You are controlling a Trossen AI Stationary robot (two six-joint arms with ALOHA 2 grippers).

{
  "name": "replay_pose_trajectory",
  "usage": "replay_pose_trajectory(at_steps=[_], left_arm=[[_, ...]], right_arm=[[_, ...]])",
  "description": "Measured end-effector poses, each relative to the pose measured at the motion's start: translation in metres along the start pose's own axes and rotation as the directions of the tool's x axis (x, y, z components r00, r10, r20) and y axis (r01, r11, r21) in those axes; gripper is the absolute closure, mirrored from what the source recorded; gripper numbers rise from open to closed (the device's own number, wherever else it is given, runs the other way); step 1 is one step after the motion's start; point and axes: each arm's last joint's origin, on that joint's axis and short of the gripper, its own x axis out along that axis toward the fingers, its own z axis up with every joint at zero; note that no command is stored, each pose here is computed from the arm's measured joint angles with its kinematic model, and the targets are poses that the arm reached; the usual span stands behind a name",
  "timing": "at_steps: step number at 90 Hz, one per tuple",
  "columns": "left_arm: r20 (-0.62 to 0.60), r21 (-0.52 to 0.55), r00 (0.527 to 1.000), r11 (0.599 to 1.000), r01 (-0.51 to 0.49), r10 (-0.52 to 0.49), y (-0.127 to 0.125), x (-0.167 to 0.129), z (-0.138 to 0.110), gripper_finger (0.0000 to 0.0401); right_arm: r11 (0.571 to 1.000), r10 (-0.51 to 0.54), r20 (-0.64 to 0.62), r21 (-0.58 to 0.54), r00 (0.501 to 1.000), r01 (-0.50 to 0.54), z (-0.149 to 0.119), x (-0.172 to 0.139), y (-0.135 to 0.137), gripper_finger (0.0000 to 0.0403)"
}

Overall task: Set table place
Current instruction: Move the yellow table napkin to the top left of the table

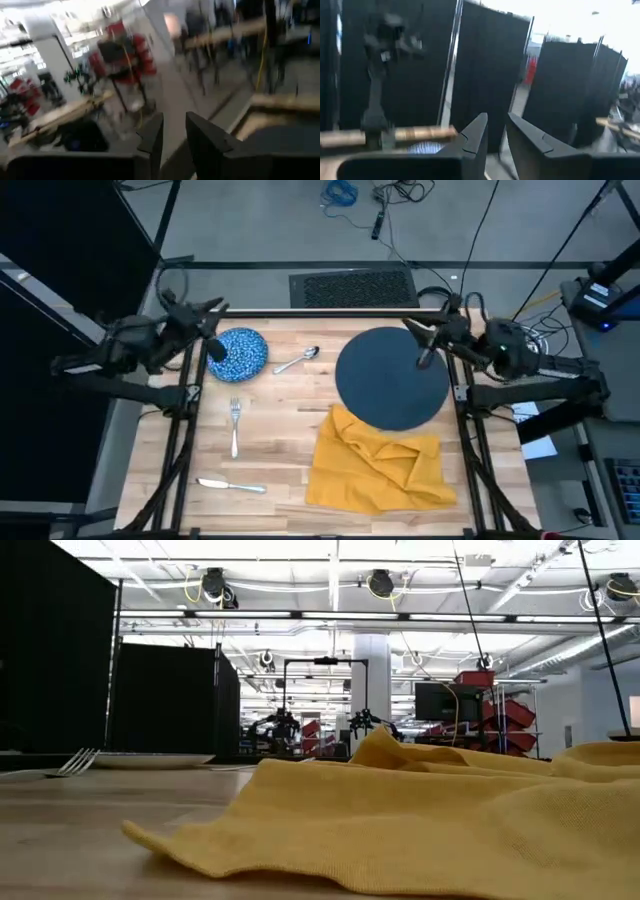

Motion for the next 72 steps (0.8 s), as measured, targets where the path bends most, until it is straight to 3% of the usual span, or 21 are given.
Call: replay_pose_trajectory(at_steps=[12, 24, 37, 49, 72], left_arm=[[-0.163, 0.022, 0.987, 1.000, 0.019, -0.015, -0.006, 0.008, -0.009, 0.0331], [-0.342, -0.020, 0.940, 1.000, 0.011, -0.017, -0.010, 0.010, -0.029, 0.0331], [-0.491, -0.155, 0.868, 0.988, -0.004, -0.073, -0.017, 0.009, -0.050, 0.0331], [-0.552, -0.246, 0.822, 0.969, 0.000, -0.140, -0.027, 0.011, -0.067, 0.0331], [-0.654, -0.291, 0.728, 0.957, 0.009, -0.206, -0.053, 0.018, -0.114, 0.0331]], right_arm=[[0.989, 0.139, -0.171, -0.030, 0.975, -0.146, -0.002, 0.020, 0.001, 0.0339], [0.961, 0.268, -0.265, -0.001, 0.926, -0.278, -0.016, 0.043, 0.010, 0.0339], [0.949, 0.297, -0.360, 0.014, 0.884, -0.314, -0.037, 0.068, 0.021, 0.0339], [0.948, 0.314, -0.461, 0.101, 0.830, -0.303, -0.060, 0.087, 0.032, 0.0339], [0.930, 0.356, -0.642, 0.173, 0.679, -0.324, -0.105, 0.110, 0.060, 0.0339]])
